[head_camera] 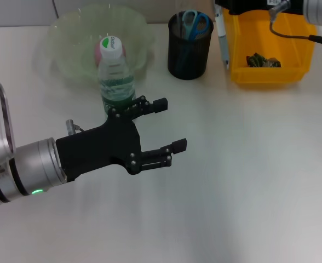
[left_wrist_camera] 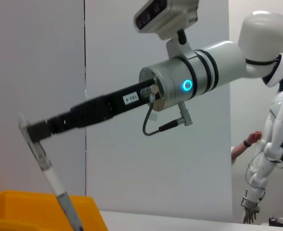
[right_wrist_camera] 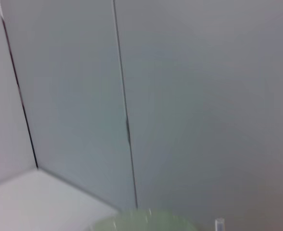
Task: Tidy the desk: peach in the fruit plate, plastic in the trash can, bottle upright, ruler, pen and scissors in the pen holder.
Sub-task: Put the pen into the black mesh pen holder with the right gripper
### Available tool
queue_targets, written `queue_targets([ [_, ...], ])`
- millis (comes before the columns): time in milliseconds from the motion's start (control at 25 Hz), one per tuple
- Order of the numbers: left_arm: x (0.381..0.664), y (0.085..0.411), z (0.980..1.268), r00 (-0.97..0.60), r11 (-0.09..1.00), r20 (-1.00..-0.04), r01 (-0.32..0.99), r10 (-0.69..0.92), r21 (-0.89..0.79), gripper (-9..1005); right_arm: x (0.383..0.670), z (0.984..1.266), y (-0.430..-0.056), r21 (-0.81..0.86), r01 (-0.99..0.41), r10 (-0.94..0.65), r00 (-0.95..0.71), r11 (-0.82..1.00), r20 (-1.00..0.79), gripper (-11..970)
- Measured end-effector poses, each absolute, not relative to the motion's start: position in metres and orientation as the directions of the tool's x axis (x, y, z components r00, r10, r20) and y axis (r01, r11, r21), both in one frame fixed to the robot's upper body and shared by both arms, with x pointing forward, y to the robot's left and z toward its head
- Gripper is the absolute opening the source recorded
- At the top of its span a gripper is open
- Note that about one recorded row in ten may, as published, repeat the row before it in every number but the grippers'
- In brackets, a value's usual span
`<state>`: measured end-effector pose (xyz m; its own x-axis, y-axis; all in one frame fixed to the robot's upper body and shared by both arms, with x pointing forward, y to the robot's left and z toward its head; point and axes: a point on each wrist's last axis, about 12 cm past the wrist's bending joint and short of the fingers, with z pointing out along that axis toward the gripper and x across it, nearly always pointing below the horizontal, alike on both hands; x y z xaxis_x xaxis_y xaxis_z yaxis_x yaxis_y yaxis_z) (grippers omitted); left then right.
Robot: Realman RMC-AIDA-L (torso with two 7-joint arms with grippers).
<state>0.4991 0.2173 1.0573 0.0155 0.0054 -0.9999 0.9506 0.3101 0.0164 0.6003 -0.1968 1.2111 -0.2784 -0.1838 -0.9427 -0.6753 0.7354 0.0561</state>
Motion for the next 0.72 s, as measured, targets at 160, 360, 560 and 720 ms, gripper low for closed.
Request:
queue_targets([
  [160, 0.500, 0.217, 1.058, 0.013, 0.311, -1.000, 0.950, 0.003, 0.014, 830, 0.598, 1.208, -0.203, 0.052, -0.684, -0.134, -0.216, 0.728, -0.967, 184],
  [360, 0.501, 0.217, 1.060, 0.017, 0.318, -1.000, 0.948, -0.022, 0.009, 830, 0.600, 1.197, -0.206, 0.008, -0.697, -0.132, -0.147, 0.717, -0.980, 184],
  [560, 0.503, 0.215, 1.062, 0.020, 0.317, -0.999, 0.948, -0.027, 0.011, 830, 0.602, 1.177, -0.209, -0.028, -0.695, -0.093, -0.056, 0.718, -0.994, 184],
  [720, 0.506, 0.212, 1.064, 0.007, 0.314, -0.999, 0.949, -0.036, -0.005, 830, 0.605, 1.166, -0.213, -0.035, -0.679, -0.056, -0.009, 0.734, -0.998, 184],
])
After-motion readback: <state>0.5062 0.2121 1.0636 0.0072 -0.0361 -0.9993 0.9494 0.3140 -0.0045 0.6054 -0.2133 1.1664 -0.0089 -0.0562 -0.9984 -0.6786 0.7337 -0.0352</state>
